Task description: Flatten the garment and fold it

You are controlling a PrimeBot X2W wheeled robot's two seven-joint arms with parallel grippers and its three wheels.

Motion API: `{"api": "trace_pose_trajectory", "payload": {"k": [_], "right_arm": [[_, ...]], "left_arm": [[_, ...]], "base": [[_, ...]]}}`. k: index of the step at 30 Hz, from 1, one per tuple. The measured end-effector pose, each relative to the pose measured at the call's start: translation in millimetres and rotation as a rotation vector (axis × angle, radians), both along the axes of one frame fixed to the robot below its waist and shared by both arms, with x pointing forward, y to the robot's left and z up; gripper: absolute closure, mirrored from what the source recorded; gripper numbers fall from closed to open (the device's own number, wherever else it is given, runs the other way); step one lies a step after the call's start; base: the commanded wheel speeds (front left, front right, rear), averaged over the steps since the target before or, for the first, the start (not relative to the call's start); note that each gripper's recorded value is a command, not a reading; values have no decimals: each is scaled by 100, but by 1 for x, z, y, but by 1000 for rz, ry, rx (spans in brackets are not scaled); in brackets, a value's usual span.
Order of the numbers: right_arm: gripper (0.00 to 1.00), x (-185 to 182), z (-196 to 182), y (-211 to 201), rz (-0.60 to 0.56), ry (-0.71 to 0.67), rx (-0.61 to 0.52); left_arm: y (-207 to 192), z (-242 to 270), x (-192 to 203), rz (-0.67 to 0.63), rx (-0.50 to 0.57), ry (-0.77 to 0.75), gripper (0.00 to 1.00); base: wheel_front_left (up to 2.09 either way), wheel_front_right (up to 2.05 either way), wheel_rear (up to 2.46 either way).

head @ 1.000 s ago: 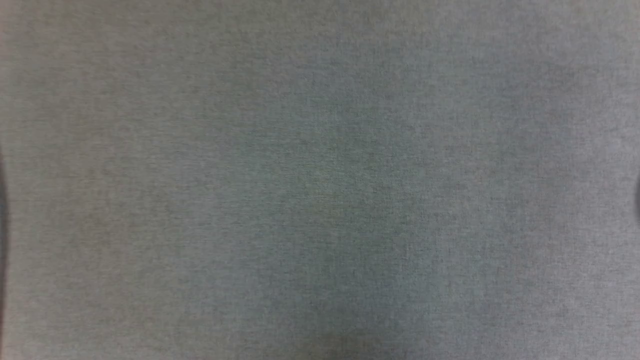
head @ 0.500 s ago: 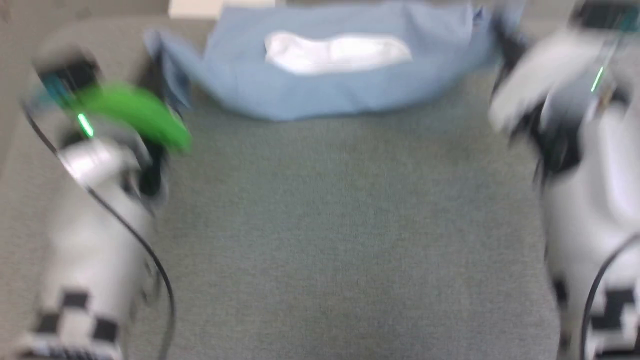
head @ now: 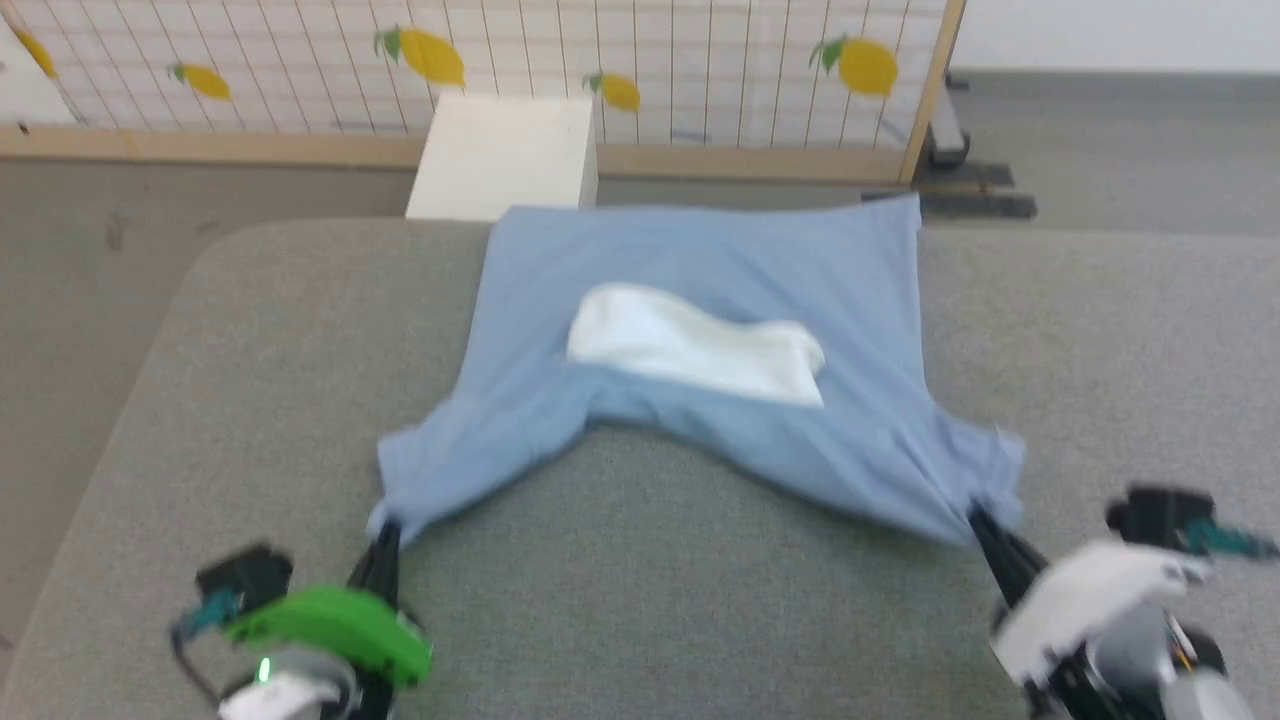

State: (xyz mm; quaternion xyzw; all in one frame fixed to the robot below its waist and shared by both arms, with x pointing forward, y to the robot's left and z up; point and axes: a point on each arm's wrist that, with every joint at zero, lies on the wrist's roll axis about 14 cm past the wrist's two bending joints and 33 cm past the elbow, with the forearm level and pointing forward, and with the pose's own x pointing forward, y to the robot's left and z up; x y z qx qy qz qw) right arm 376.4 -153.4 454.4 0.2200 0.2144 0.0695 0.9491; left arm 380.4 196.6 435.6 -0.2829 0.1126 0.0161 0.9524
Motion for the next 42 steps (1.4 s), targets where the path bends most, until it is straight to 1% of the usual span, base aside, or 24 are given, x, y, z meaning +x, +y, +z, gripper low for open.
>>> {"api": "trace_pose_trajectory", "payload": {"k": [5, 7, 12, 15, 17, 19, 22, 24, 26, 31, 34, 37, 38, 39, 42], "right_arm": [[100, -43, -14, -28, -80, 54, 21], [100, -55, -18, -35, -94, 76, 19], [100, -80, -29, -46, -113, 140, 11], [100, -85, -30, -50, -111, 164, -4], [100, -85, -29, -52, -99, 178, -41], [100, -86, -30, -51, -75, 205, -81], [100, -82, -33, -41, 8, 268, -182], [100, -78, -36, -35, 61, 325, -241], [100, -74, -41, -31, 116, 397, -314], [100, -78, -65, -24, 231, 624, -428], [100, -89, -82, -25, 273, 745, -466], [100, -88, -86, -20, 300, 783, -469], [60, -88, -87, -19, 306, 787, -467], [0, -87, -87, -17, 311, 785, -460], [0, -84, -83, -12, 317, 763, -425]], "left_arm": [[12, -16, -43, 54, -26, 69, 100], [20, -19, -56, 85, -32, 87, 100], [33, -30, -83, 113, -16, 177, 100], [38, -36, -92, 106, 20, 248, 100], [43, -39, -96, 89, 81, 293, 100], [44, -42, -99, 50, 148, 346, 100], [40, -45, -99, -29, 234, 397, 100], [38, -44, -95, -56, 260, 408, 100], [34, -41, -87, -73, 267, 399, 100], [31, -37, -70, -83, 269, 378, 100], [30, -38, -66, -82, 265, 374, 100], [30, -38, -66, -75, 260, 369, 100], [30, -38, -66, -73, 258, 365, 100], [30, -37, -65, -70, 256, 361, 100], [28, -34, -64, -71, 250, 348, 100]], "base": [[0, 0, 0], [0, 0, 0], [0, 0, 0], [0, 0, 0], [0, 0, 0], [0, 0, 0], [0, 0, 0], [0, 0, 0], [0, 0, 0], [0, 0, 0], [0, 0, 0], [0, 0, 0], [0, 0, 0], [0, 0, 0], [0, 0, 0]]}}
